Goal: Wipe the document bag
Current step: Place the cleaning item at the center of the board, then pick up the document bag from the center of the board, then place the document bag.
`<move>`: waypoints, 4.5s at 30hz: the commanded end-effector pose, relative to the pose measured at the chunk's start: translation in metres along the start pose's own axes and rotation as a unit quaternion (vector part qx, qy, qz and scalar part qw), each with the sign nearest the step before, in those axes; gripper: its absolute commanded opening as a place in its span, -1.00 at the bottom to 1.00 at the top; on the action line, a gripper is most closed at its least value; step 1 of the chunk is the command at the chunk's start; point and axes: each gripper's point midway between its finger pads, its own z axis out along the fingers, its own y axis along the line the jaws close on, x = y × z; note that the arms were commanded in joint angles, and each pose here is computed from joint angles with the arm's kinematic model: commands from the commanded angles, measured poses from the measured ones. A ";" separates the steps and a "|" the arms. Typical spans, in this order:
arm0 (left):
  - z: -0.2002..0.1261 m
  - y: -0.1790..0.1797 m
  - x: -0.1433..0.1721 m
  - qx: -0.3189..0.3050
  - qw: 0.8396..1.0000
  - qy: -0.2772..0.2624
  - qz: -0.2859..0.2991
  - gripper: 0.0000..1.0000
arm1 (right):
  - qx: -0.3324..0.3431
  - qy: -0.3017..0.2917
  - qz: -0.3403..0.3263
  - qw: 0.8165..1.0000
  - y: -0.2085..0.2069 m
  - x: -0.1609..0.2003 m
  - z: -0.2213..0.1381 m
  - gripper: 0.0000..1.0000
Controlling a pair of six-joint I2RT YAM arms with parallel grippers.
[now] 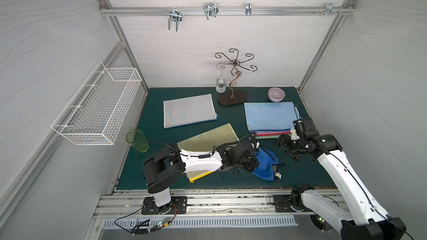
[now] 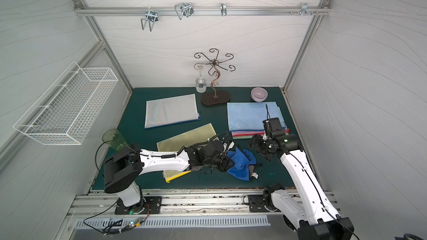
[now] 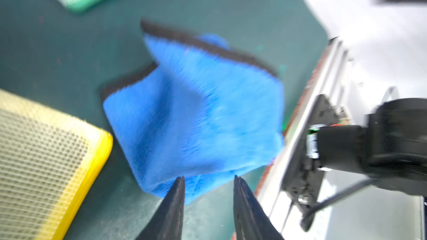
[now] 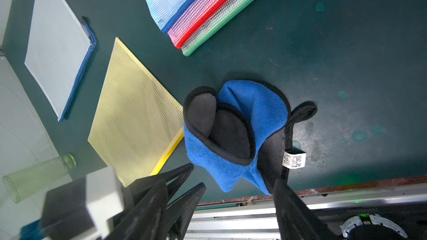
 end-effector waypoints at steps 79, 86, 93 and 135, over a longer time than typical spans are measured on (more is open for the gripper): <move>-0.097 0.152 -0.011 -0.151 0.948 -0.065 -0.273 -0.25 | -0.013 0.204 -0.227 0.952 0.102 0.008 0.148 -1.00; -0.156 0.137 -0.032 -0.159 0.949 -0.105 -0.252 -0.24 | 0.113 0.114 -0.258 0.953 0.057 -0.096 0.114 -1.00; -0.192 0.140 -0.013 -0.185 0.938 -0.132 -0.263 -0.24 | 0.225 0.062 -0.251 0.939 0.002 -0.184 0.109 -1.00; -0.215 0.174 -0.013 -0.226 0.923 -0.118 -0.290 -0.25 | 0.360 0.072 -0.105 0.924 -0.146 -0.266 0.130 -1.00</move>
